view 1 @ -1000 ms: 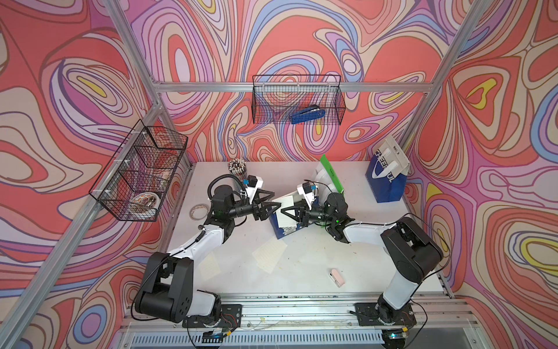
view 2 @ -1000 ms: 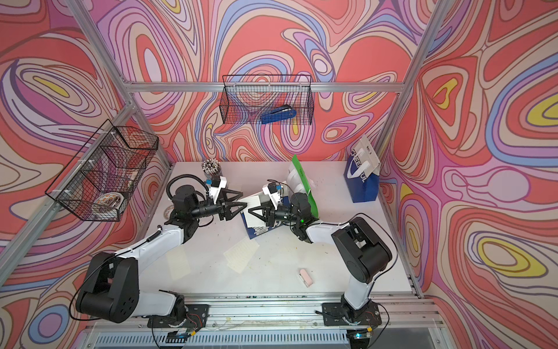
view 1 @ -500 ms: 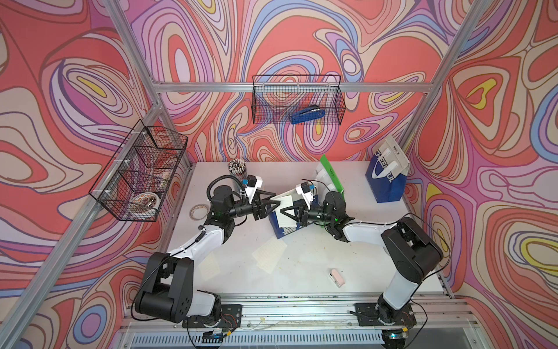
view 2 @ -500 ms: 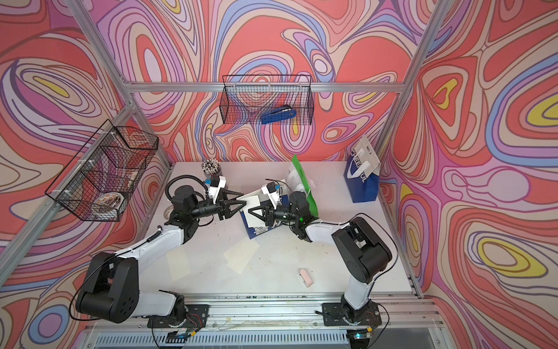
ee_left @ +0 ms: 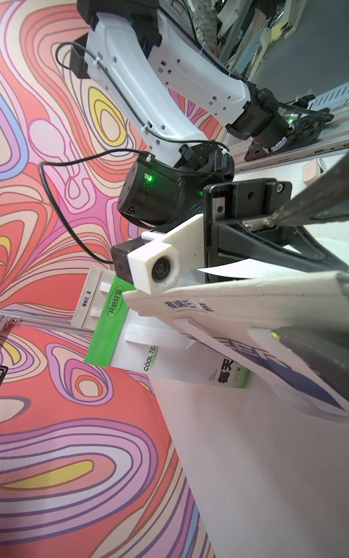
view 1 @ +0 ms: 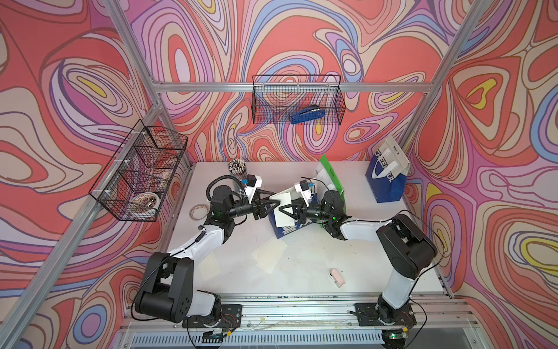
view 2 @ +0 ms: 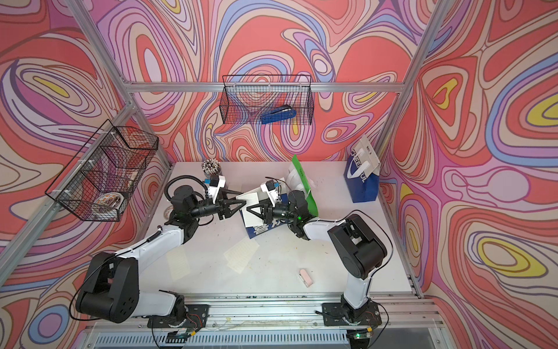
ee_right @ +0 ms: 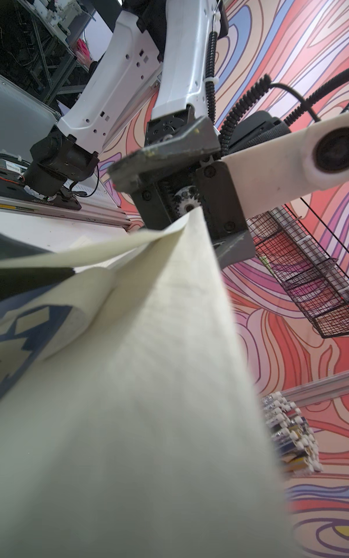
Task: Staple the receipts to the bags
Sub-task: Hold the receipt from the takeout bag.
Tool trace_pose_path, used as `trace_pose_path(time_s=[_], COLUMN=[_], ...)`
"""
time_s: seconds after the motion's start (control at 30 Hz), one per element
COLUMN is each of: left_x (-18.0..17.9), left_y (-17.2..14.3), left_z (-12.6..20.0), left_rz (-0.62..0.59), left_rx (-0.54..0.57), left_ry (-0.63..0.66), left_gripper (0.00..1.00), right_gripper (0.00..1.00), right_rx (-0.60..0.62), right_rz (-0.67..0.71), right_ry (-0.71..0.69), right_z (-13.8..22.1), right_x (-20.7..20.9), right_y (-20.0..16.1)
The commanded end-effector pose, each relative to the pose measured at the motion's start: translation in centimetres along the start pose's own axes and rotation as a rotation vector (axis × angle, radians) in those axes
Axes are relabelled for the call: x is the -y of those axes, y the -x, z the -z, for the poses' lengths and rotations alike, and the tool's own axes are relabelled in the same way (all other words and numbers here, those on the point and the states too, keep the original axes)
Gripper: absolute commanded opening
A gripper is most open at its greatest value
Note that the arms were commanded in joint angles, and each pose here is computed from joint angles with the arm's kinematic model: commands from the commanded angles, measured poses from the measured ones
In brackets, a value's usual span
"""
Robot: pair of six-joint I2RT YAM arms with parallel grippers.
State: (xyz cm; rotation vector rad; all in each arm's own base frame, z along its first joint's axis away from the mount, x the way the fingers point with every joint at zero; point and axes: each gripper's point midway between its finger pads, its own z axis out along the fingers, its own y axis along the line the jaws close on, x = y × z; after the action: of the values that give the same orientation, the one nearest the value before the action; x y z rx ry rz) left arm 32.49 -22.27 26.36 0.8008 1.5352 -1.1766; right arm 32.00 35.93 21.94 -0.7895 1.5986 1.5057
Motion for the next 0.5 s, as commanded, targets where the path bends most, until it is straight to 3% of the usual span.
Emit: trace_pose_path(time_s=[0.0,0.17,0.47], left_x=[0.2,0.3,0.31], left_y=[0.03,-0.11,-0.13], left_z=[-0.06,-0.12,-0.06], left_rz=[-0.019,-0.018,-0.019], left_rx=[0.006,-0.005,-0.008], left_ry=[-0.013,-0.025,-0.019], left_gripper=[0.53,0.34,0.41], right_gripper=[0.0,0.0,0.0], right_rx=[-0.014,-0.015,-0.051], right_rz=[0.004,0.013,0.031], right_ry=[-0.009,-0.007,-0.025], right_z=[0.12,-0.11,-0.2], right_x=[0.15,-0.01,0.34], right_y=[-0.19,0.42,0.12])
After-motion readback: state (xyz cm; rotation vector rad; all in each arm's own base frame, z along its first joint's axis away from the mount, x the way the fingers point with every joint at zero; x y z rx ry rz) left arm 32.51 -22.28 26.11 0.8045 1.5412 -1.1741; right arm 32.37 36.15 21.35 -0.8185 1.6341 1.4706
